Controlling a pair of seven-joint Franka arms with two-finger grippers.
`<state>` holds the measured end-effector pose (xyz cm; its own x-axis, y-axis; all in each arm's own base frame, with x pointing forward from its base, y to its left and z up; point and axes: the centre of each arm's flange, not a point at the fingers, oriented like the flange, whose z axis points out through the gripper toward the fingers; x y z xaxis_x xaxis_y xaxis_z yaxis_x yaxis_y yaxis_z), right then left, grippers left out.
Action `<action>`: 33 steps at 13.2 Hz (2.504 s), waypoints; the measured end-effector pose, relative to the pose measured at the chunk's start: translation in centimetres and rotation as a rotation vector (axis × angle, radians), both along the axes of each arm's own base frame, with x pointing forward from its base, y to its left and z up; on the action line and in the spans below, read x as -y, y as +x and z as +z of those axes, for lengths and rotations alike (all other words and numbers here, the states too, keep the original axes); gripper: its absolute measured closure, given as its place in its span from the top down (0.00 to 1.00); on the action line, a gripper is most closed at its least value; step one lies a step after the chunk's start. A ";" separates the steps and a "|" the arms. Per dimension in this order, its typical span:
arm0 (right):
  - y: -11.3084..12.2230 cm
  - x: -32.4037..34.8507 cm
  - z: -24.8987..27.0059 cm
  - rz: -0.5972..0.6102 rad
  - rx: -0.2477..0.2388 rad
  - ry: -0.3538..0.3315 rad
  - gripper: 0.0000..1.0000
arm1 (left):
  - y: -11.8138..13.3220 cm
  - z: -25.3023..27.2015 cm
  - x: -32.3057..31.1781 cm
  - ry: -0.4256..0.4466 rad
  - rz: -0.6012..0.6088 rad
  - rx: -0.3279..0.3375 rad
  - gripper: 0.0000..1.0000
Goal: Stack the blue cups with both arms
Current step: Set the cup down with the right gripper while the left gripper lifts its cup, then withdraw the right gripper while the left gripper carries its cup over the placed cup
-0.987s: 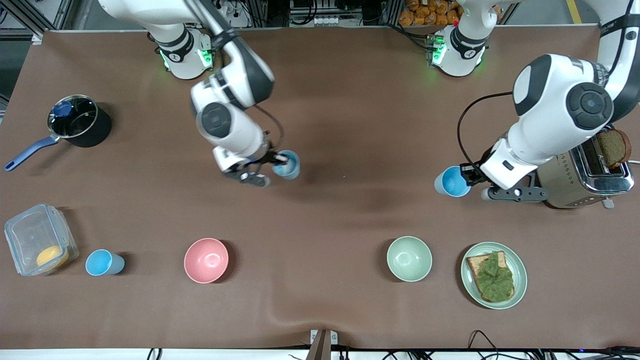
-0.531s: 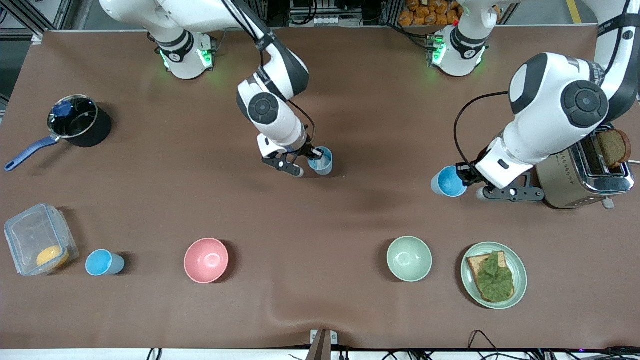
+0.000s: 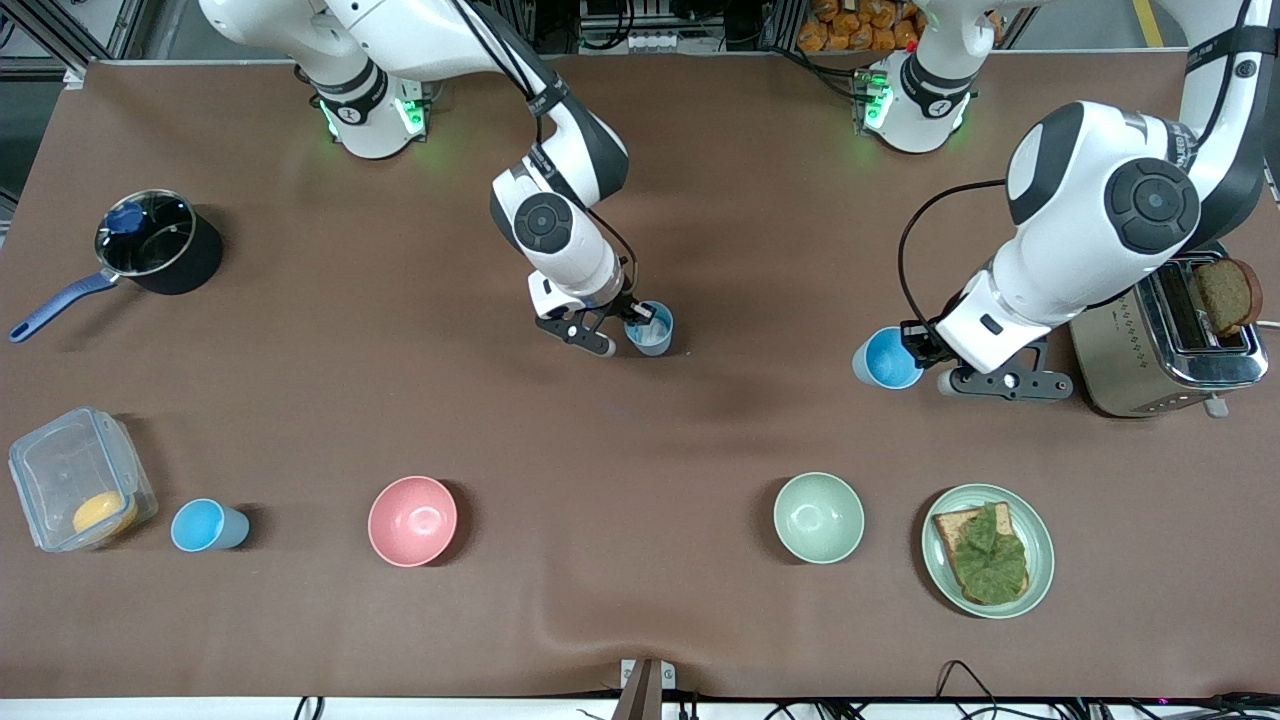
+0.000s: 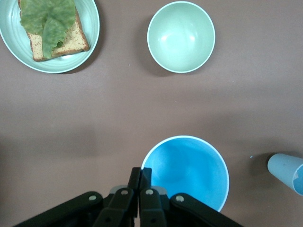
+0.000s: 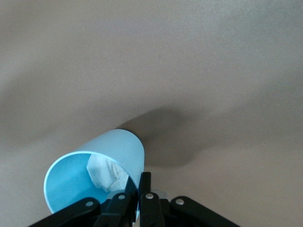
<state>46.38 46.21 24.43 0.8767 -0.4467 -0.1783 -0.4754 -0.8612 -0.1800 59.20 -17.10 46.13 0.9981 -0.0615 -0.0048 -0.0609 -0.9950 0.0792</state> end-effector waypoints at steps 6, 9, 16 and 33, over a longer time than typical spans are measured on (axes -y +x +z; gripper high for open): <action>1.8 0.3 2.2 -0.013 -0.016 -0.008 0.71 | -0.1 0.3 0.0 0.002 -0.001 -0.006 0.02; 5.5 2.8 7.6 -0.013 -0.091 -0.041 0.96 | -0.1 1.6 0.7 0.000 -0.010 0.006 0.02; 13.5 16.7 18.0 0.199 -0.057 -0.055 1.00 | -2.0 3.6 5.3 0.000 -0.043 -0.020 0.02; 10.9 43.9 35.0 0.431 0.082 -0.086 1.00 | -10.4 -6.1 27.4 -0.070 0.244 -0.098 0.02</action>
